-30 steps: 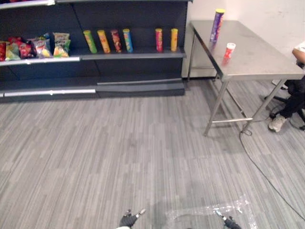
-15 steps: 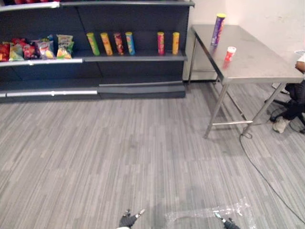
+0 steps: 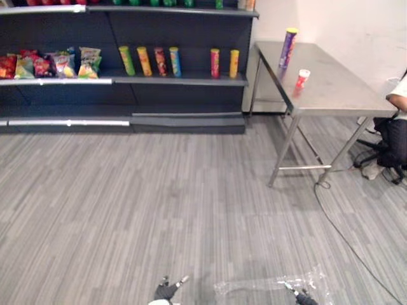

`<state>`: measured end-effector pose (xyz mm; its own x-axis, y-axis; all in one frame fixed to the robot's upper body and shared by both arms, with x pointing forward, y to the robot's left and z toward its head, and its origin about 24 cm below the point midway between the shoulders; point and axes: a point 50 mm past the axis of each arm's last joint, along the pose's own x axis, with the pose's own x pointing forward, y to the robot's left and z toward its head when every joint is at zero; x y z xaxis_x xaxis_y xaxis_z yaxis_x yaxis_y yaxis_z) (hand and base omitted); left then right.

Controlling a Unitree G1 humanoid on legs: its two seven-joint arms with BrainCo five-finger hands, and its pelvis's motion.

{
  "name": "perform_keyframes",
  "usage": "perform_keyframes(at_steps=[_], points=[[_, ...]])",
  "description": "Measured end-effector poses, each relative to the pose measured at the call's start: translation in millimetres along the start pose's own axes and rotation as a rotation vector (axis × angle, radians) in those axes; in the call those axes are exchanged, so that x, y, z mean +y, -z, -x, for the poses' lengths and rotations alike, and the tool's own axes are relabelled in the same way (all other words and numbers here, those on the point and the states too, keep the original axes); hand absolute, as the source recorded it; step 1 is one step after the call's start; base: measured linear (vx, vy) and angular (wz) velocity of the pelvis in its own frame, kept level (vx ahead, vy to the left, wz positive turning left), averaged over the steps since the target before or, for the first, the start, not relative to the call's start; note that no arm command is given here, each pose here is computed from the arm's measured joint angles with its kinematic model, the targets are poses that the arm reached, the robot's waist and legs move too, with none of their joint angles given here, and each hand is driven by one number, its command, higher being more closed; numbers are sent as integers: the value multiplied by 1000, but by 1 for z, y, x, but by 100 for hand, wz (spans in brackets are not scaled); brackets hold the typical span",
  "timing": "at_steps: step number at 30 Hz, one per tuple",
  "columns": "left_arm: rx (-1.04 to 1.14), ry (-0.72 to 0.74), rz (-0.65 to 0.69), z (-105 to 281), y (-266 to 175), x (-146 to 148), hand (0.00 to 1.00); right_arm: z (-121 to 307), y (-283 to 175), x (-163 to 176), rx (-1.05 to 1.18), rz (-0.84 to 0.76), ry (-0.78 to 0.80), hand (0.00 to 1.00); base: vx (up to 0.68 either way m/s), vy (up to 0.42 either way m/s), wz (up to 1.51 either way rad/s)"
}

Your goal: Put the gum and the chips on the shelf.

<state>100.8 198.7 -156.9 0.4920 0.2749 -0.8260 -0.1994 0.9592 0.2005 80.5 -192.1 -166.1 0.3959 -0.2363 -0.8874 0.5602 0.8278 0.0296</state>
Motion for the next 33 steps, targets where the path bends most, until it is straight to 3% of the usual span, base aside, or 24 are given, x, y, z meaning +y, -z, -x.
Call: perform_keyframes(at_steps=[5,15,22,33], points=[[-18,-48,145,0,-5,8,0,4,11,-20,28,-13,56,0,-4,-49,13],[-32,4,144,0,-8,-5,0,5,5,-39,10,31,92,0,150,182,-21],[-40,-67,206,-2,-9,18,0,-2,-14,-9,-49,58,8,0,358,207,-54],[-27,24,95,3,0,2,0,1,-9,-7,-54,100,-37,0,343,152,-13]])
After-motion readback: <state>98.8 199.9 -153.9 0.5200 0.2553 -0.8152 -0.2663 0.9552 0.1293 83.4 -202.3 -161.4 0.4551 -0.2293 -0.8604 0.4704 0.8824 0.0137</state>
